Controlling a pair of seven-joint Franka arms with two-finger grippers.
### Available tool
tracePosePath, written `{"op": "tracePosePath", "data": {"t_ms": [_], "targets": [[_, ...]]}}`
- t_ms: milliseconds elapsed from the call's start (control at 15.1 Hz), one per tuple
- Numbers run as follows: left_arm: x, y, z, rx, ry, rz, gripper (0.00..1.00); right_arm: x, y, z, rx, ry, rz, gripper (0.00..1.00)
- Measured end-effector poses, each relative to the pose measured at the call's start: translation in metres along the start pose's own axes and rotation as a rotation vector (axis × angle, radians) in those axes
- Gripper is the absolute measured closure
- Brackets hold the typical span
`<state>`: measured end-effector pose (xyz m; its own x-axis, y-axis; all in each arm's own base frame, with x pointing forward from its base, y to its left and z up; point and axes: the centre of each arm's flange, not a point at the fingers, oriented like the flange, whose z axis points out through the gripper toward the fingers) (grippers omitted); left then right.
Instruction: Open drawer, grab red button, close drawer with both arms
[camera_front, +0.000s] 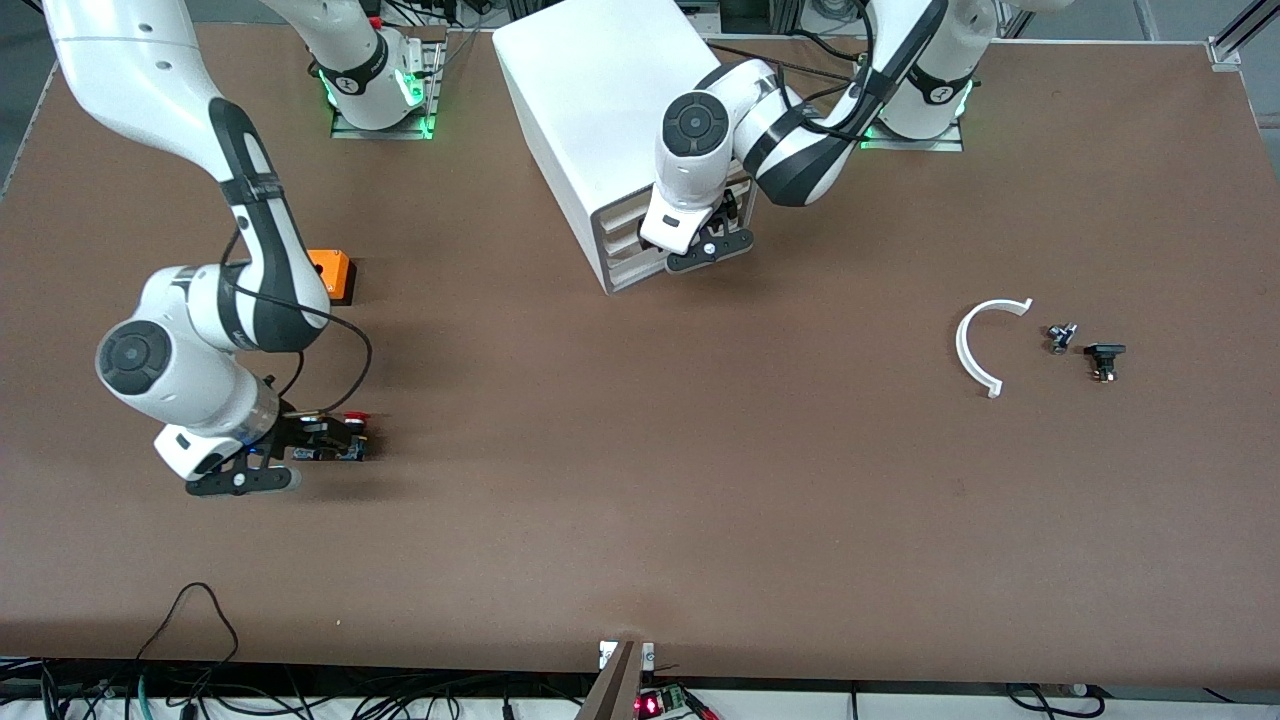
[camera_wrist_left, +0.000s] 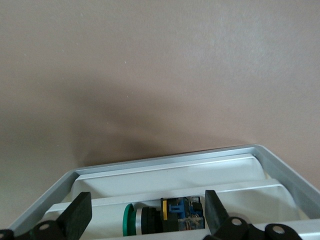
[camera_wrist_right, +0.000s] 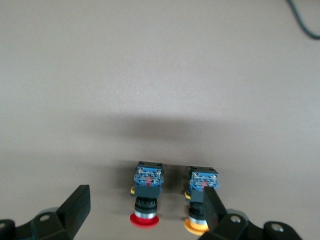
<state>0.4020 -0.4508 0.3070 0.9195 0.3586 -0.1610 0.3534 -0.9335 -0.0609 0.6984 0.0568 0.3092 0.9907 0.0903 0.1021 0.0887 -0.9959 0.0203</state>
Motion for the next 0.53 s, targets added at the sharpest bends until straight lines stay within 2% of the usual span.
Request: {"op": "tracePosePath", "data": {"t_ms": [265,531], "targets": [[0.027,-0.014,-0.030,0.027,-0.010,0.027,0.00,-0.006,0.002,-0.069,0.007,-0.008,0.004,0.00],[0.084,-0.045,-0.099,0.066,-0.049,0.124,0.00,-0.021,0.003,-0.132,0.015,-0.032,0.043,0.00]]}}
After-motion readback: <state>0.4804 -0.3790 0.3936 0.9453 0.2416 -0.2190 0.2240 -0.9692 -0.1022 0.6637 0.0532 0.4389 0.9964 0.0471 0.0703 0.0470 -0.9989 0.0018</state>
